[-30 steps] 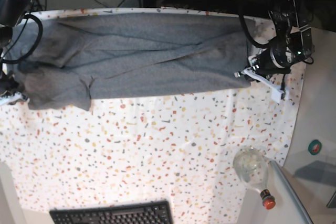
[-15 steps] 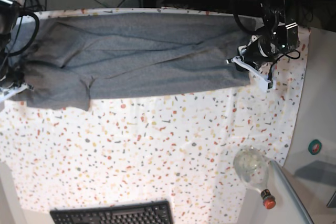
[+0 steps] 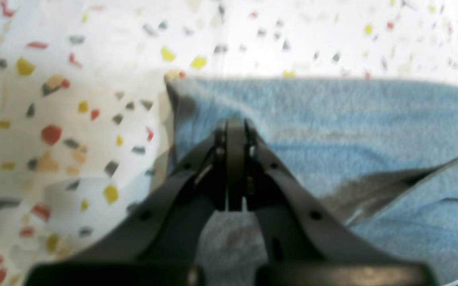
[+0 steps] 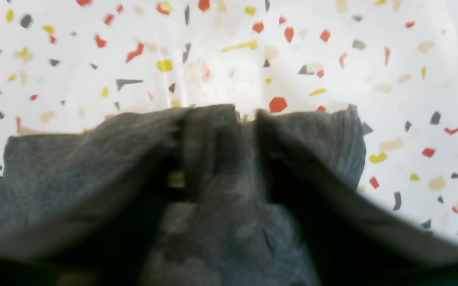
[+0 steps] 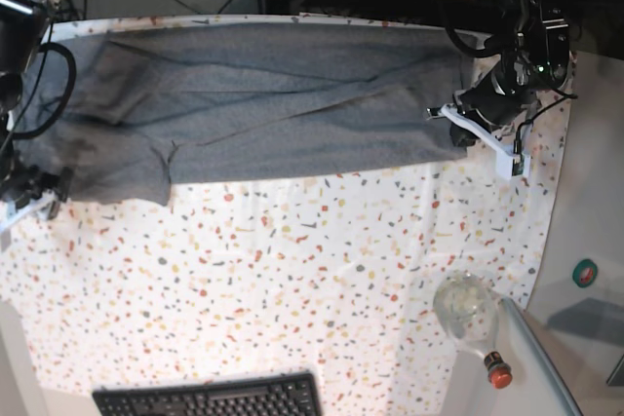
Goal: Layout the t-shirt on the table in an organized manner, then fold the t-shirt properly
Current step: 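Move the right gripper to the strip end and grasp it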
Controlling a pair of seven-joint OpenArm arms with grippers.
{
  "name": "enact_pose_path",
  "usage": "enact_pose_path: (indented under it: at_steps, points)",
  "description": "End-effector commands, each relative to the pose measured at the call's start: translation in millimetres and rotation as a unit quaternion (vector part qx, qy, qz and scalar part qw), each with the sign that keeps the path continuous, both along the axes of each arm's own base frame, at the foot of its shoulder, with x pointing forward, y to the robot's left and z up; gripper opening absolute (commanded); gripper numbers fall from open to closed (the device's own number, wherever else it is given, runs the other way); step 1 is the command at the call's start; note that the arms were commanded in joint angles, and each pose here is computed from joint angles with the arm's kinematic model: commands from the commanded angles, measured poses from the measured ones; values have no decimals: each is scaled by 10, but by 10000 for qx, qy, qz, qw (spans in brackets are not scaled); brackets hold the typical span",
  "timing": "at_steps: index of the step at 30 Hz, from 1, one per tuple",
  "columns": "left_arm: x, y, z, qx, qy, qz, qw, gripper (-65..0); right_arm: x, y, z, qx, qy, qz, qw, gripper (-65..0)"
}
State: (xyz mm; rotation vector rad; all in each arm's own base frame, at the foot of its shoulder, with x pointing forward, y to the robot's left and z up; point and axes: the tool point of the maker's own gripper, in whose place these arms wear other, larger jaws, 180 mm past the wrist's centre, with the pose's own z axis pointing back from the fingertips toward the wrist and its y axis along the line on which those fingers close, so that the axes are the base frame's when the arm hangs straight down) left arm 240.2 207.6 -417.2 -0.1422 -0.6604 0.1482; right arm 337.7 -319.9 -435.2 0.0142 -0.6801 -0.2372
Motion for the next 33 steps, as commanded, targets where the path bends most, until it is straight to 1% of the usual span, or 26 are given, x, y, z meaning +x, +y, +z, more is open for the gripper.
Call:
enact_pose_path:
  at_steps: [1, 2, 3, 4, 8, 10, 13, 16, 20, 21, 22, 25, 27, 30, 32, 33]
  points:
    - [46, 98, 122, 79, -225, 86, 9997, -650, 172, -96, 188, -68, -285, -28, 9996, -203]
    - [17, 169, 137, 108, -233, 186, 9995, -650, 209, -100, 197, -39, -296, -45, 9995, -129]
    - [-4, 232, 141, 132, -231, 272, 9993, -650, 224, -103, 197, -23, -288, -48, 9996, -93]
    - [-30, 295, 136, 125, -216, 374, 9990, -650, 242, -102, 190, 4, -265, -54, 9996, -84]
    - [-131, 610, 177, -142, -273, 901, 9955, -650, 254, -78, 82, 165, -118, -113, 9997, -138]
    - [-169, 753, 195, -271, -277, 1047, 9937, -650, 230, -51, -18, 285, 18, -154, 9995, -152]
    - [-216, 962, 182, -483, -251, 1313, 9899, -650, 200, -18, -128, 414, 150, -195, 9988, -153]
    - [-287, 1144, 142, -485, -182, 1554, 9865, -650, 196, -6, -143, 436, 169, -198, 9987, -155]
    - [-321, 1269, 173, -412, -216, 1704, 9843, -650, 195, 31, -160, 476, 199, -186, 9985, -158]
    - [-342, 1284, 170, -401, -203, 1724, 9840, -650, 200, 80, -177, 520, 200, -172, 9983, -171]
    - [-350, 1294, 171, -395, -202, 1738, 9838, -650, 202, 97, -183, 534, 201, -167, 9982, -200]
    - [-362, 1294, 165, -392, -186, 1738, 9838, -650, 203, 139, -201, 574, 208, -156, 9980, -351]
    - [-368, 1294, 161, -391, -179, 1739, 9838, -650, 201, 148, -205, 584, 216, -153, 9979, -440]
    - [-368, 1294, 161, -391, -179, 1739, 9838, -650, 202, 149, -204, 590, 212, -155, 9979, -551]
    - [-368, 1294, 161, -391, -179, 1739, 9838, -650, 207, 150, -199, 593, 202, -155, 9979, -650]
    - [-374, 1294, 158, -390, -171, 1739, 9838, -650, 197, 147, -201, 596, 205, -161, 9979, -650]
